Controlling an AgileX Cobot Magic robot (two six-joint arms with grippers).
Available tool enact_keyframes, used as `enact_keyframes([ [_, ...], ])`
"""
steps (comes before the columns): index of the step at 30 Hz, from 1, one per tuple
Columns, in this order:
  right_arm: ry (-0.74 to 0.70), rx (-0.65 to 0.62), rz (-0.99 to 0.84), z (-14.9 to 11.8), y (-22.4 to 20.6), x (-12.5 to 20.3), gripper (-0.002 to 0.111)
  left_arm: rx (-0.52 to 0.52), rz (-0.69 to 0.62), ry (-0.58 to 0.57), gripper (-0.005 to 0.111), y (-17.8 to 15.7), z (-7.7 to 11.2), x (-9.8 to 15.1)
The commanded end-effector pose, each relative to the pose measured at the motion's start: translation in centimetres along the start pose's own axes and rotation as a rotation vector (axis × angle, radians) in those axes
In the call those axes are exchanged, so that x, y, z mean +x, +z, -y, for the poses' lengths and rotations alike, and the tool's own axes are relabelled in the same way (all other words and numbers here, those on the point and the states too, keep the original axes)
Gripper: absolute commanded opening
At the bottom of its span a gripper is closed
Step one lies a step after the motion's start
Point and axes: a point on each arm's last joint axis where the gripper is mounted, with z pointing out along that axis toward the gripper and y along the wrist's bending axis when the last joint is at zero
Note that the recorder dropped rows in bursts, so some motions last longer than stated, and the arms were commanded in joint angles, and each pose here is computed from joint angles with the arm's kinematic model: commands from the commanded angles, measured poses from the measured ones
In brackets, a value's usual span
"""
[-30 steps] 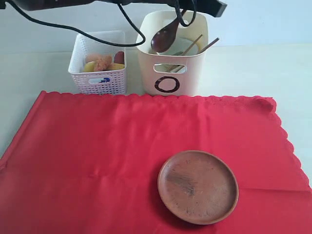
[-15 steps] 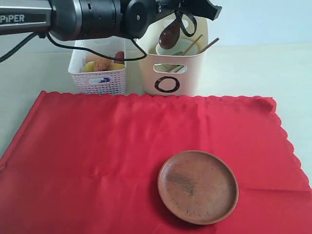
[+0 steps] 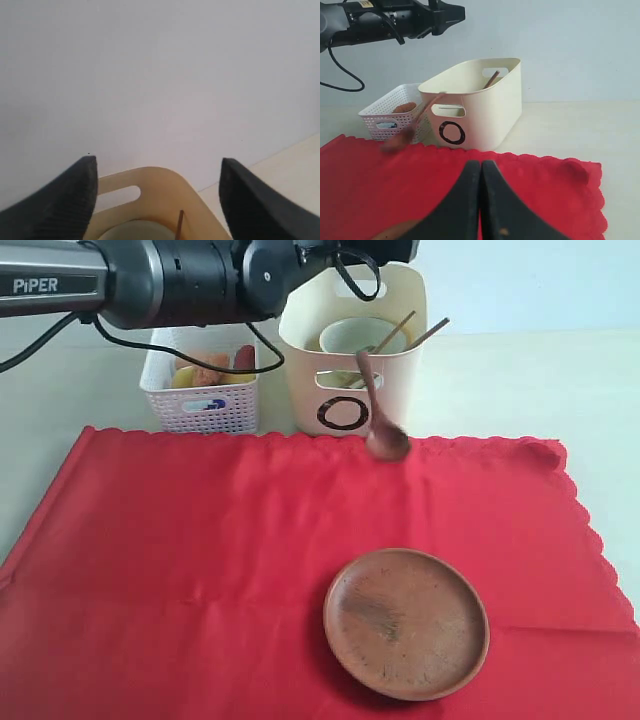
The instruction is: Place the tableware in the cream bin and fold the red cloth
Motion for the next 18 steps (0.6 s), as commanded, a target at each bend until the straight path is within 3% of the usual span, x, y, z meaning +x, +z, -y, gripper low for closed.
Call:
enact_keyframes([
  [1, 0.0, -0.003, 0.005, 0.0, 0.0, 0.1, 0.0, -0.027, -0.001, -0.057, 0.067, 0.0, -0.6, -0.1],
  [7, 0.0, -0.003, 0.005, 0.0, 0.0, 0.1, 0.0, 0.002, -0.077, -0.076, 0.063, -0.2, -0.3, 0.3],
  [11, 0.0, -0.003, 0.005, 0.0, 0.0, 0.1, 0.0, 0.075, -0.215, -0.088, 0.035, -1.0, 0.3, 0.0],
  [14, 0.0, -0.003, 0.005, 0.0, 0.0, 0.1, 0.0, 0.162, -0.351, -0.025, 0.005, -2.4, 0.9, -0.6],
  [18, 0.0, -0.003, 0.005, 0.0, 0.0, 0.1, 0.0, 0.274, -0.554, 0.123, 0.0, -4.9, 1.3, -1.5],
])
